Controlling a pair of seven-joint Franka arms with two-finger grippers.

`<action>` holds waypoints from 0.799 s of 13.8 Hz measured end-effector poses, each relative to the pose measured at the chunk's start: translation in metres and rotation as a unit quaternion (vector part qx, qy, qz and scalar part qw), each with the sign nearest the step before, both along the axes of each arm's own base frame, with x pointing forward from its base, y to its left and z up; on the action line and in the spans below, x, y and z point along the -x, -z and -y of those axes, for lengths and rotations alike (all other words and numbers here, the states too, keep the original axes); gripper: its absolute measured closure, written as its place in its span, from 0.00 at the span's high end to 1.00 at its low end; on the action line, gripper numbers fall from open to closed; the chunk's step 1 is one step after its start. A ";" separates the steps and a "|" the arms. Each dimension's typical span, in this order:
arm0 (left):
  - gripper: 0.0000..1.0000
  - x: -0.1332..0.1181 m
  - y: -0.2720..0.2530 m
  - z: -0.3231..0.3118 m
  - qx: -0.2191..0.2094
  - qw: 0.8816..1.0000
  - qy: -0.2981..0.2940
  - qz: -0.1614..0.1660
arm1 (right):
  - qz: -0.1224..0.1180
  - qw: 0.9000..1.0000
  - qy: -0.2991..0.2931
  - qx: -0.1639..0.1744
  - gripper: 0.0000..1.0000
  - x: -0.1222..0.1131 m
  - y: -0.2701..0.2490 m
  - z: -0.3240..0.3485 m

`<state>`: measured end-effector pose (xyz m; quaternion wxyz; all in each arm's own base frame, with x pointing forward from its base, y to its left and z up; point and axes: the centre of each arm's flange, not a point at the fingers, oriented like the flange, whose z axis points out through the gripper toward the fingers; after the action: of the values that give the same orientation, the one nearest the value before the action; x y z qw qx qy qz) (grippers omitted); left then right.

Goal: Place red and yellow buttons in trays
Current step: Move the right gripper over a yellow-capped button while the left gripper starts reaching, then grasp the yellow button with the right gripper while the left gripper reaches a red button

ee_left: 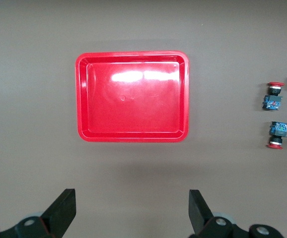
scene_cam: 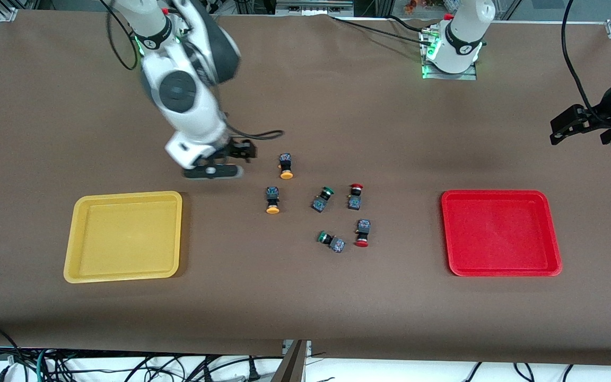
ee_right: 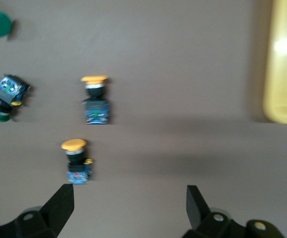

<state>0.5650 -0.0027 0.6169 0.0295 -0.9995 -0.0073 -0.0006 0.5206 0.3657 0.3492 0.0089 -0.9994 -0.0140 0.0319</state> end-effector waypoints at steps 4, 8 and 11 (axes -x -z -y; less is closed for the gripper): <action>1.00 0.000 0.015 0.000 -0.001 0.999 -0.001 -0.034 | 0.003 1.000 0.018 -0.003 1.00 0.046 0.089 -0.080; 1.00 -0.009 0.048 0.011 -0.001 0.997 0.009 -0.073 | 0.001 1.000 0.011 0.001 1.00 0.071 0.124 -0.106; 1.00 -0.026 0.097 0.033 0.004 0.993 0.027 -0.113 | 0.000 1.000 0.007 0.009 1.00 0.071 0.131 -0.102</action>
<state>0.5906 -0.0356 0.5195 0.0259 -0.9931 0.0232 0.1120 0.4495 0.4679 0.2185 -0.0001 -0.9995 -0.0065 0.0315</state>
